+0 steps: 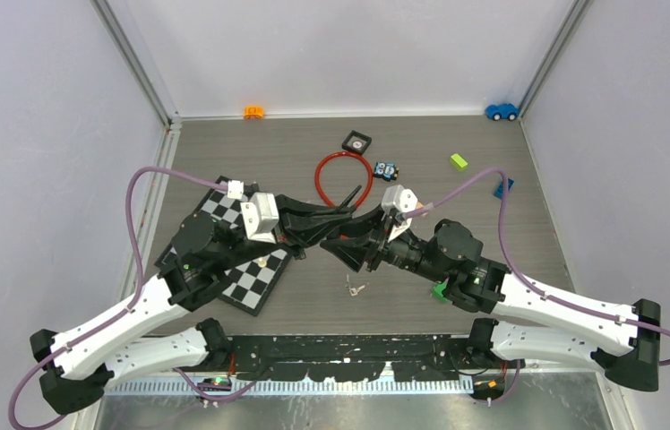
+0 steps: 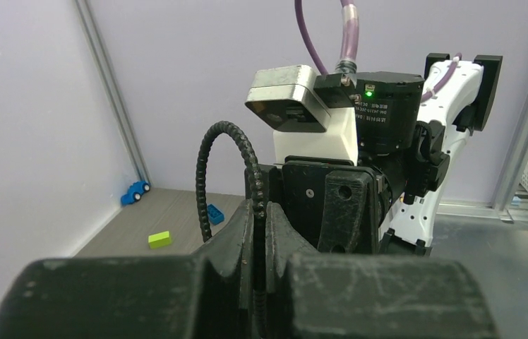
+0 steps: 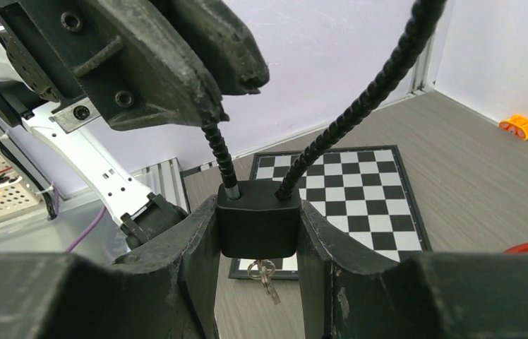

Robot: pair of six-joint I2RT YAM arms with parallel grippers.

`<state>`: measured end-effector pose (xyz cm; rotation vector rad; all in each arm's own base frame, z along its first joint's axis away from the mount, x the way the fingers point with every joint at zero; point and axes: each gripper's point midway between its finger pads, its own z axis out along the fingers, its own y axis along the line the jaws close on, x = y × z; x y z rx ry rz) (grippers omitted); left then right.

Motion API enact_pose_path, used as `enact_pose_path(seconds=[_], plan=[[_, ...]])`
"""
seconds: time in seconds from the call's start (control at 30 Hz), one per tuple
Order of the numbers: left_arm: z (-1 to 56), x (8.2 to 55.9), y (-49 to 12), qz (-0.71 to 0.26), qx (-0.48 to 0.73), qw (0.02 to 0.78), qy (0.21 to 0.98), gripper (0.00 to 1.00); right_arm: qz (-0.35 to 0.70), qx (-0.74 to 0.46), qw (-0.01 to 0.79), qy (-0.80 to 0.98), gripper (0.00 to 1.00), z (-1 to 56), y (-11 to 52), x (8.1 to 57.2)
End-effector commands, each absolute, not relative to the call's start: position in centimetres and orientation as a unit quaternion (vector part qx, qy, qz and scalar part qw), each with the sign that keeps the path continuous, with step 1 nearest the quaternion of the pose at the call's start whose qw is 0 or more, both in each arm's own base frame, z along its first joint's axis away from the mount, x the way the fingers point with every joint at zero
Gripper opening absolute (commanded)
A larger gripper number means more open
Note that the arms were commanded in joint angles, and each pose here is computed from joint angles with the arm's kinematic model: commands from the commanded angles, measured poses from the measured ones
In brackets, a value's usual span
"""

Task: Lock with the key
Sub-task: Lock the lock.

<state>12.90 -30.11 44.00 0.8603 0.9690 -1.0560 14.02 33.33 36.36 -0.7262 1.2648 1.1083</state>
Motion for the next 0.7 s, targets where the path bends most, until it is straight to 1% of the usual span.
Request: enact_pose_path(seconds=[0.0,0.13,0.67], plan=[[38.8,12.7,-31.5,-0.467,0.425,0.607,0.482,0.0,0.538,-0.235,0.657,0.473,0.01,45.7,31.2,13.4],[38.1,12.7,-31.7,-0.469,0.428,0.596,0.492,0.0,0.542,-0.226,0.651,0.481,0.01,46.2,31.2,13.5],[35.5,13.1,-33.1,-0.473,0.439,0.558,0.522,0.0,0.518,-0.187,0.673,0.494,0.01,47.1,29.9,15.0]])
